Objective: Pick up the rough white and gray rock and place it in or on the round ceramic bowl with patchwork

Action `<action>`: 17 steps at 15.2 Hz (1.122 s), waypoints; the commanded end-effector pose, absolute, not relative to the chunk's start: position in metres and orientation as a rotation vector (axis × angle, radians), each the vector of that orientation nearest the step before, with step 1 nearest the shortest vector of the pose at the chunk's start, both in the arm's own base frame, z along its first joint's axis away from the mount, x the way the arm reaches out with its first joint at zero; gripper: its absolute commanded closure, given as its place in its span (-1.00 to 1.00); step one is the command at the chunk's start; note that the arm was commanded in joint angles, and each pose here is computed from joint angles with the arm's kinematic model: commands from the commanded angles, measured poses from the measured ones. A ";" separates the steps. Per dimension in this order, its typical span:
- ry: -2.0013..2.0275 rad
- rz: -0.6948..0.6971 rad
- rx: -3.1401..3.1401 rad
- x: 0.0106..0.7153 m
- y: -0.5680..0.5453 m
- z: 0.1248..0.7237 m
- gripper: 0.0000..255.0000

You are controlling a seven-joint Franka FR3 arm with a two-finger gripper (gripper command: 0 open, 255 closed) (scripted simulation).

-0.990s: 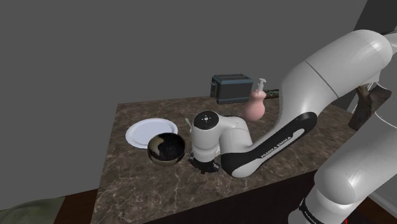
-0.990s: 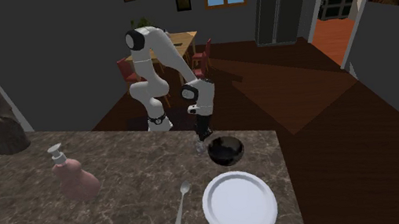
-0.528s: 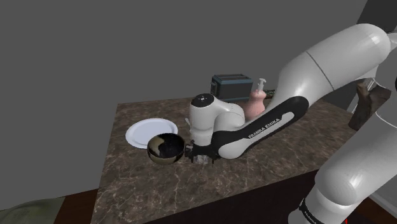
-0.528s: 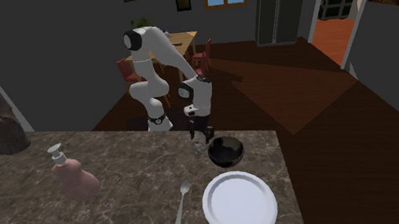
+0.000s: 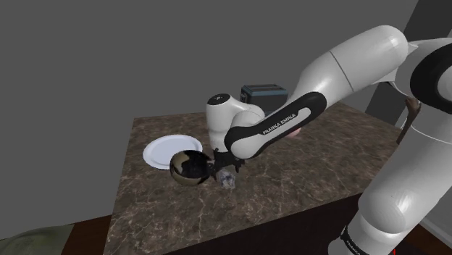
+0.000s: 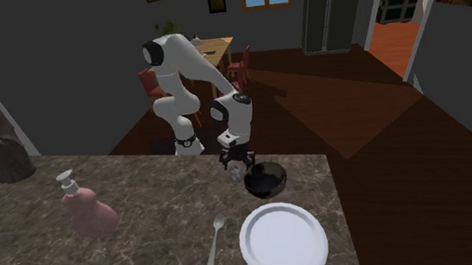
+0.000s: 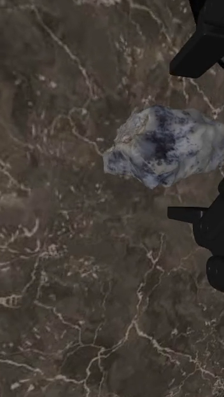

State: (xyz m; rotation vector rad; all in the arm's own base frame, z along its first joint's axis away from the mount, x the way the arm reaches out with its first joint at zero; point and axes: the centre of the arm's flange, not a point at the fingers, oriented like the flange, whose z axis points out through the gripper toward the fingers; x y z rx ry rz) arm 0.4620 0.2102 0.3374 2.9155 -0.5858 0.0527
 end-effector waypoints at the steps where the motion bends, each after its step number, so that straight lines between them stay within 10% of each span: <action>1: -0.587 0.047 2.916 0.465 0.206 0.322 -1.00; 10: -0.587 0.047 2.916 0.465 0.204 0.314 -1.00; 11: -0.587 0.047 2.916 0.465 0.204 0.314 1.00; 17: -0.587 0.047 2.916 0.465 0.205 0.314 1.00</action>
